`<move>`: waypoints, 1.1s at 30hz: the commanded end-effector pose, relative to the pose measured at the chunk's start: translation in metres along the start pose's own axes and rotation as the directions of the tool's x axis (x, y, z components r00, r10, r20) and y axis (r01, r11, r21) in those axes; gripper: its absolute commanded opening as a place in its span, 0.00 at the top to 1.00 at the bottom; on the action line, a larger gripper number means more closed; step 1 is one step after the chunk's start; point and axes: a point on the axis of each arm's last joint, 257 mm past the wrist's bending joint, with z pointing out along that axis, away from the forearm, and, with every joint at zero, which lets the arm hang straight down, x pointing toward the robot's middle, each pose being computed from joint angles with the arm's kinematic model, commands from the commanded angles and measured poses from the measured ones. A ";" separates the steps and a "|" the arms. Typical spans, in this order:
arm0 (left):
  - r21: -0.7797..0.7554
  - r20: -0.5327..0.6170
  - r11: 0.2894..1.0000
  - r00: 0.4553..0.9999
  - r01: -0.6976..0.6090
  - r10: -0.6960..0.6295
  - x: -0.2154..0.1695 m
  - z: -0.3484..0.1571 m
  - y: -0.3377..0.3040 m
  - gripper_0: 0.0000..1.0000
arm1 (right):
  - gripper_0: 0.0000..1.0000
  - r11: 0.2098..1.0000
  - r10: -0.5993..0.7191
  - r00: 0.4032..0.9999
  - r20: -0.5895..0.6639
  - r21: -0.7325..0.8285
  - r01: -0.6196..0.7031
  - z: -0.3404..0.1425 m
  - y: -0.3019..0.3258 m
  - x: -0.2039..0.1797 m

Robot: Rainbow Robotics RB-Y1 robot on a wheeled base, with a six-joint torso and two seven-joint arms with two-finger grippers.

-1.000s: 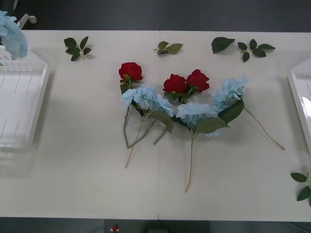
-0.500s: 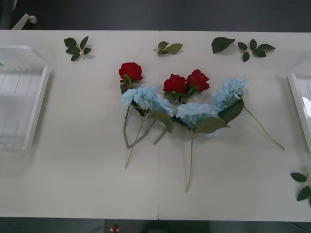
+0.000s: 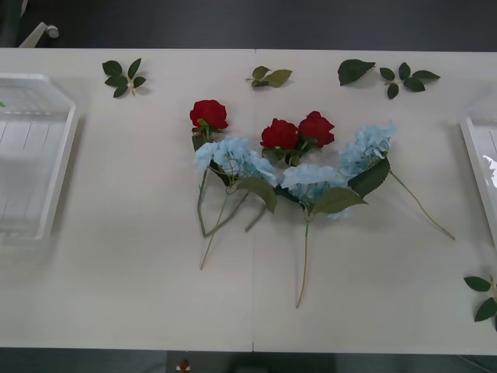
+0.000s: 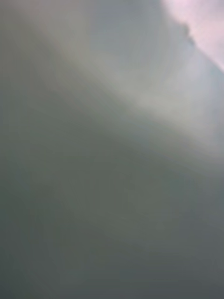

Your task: Put the red flowers into the right box and the blue flowers into the left box

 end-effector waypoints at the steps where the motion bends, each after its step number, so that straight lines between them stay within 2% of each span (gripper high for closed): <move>1: -0.013 -0.001 0.999 0.999 -0.032 0.032 -0.003 0.000 0.004 0.98 | 1.00 0.995 0.078 0.996 0.042 0.052 -0.080 -0.013 -0.025 -0.017; 2: -0.010 -0.004 0.999 0.999 -0.032 0.032 -0.001 0.001 0.003 0.95 | 0.99 0.995 0.073 0.996 0.042 0.058 -0.075 -0.012 -0.024 -0.018; 3: -0.010 -0.004 0.999 0.999 -0.034 0.034 -0.001 0.001 0.002 0.82 | 0.90 0.996 0.069 0.997 0.041 0.061 -0.071 -0.011 -0.024 -0.018; 6: -0.009 -0.002 1.000 1.000 -0.030 0.030 -0.002 0.001 0.002 0.44 | 0.44 0.995 0.074 0.996 0.038 0.061 -0.077 -0.010 -0.021 -0.019; 8: -0.004 0.000 1.000 1.000 -0.023 0.023 -0.004 0.001 0.001 0.24 | 0.12 0.995 0.081 0.996 0.041 0.059 -0.083 -0.009 -0.019 -0.020; 9: 0.001 0.005 1.000 1.000 -0.019 0.019 -0.007 0.001 -0.001 0.20 | 0.03 0.995 0.081 0.996 0.041 0.054 -0.083 -0.008 -0.016 -0.021; 10: 0.006 0.009 1.000 1.000 -0.017 0.017 -0.009 0.001 -0.003 0.17 | 0.00 0.995 0.084 0.996 0.041 0.054 -0.086 -0.008 -0.016 -0.021; 13: 0.072 0.010 0.997 1.000 0.005 -0.005 -0.017 -0.003 -0.028 0.05 | 0.00 0.995 0.088 0.995 0.045 0.047 -0.090 -0.008 -0.012 -0.023; 15: 0.130 -0.014 0.992 1.000 0.001 0.000 -0.023 -0.008 -0.052 0.00 | 0.00 0.995 0.090 0.995 0.047 0.038 -0.092 -0.008 -0.008 -0.024; 18: 0.226 -0.026 0.974 0.999 -0.022 0.028 -0.041 -0.021 -0.093 0.00 | 0.00 0.996 0.093 0.994 0.057 0.012 -0.094 -0.008 0.004 -0.031; 26: 0.478 -0.003 0.872 0.992 -0.107 0.124 -0.074 -0.050 -0.225 0.00 | 0.00 0.974 0.133 0.990 0.055 -0.194 -0.120 -0.028 0.072 -0.052; 29: 0.519 -0.001 0.846 0.990 -0.122 0.143 -0.076 -0.046 -0.260 0.00 | 0.00 0.956 0.143 0.988 0.064 -0.268 -0.121 -0.039 0.096 -0.060; 33: 0.568 -0.053 0.818 0.987 -0.095 0.152 -0.059 -0.027 -0.307 0.00 | 0.00 0.912 0.184 0.980 0.080 -0.387 -0.140 -0.058 0.130 -0.072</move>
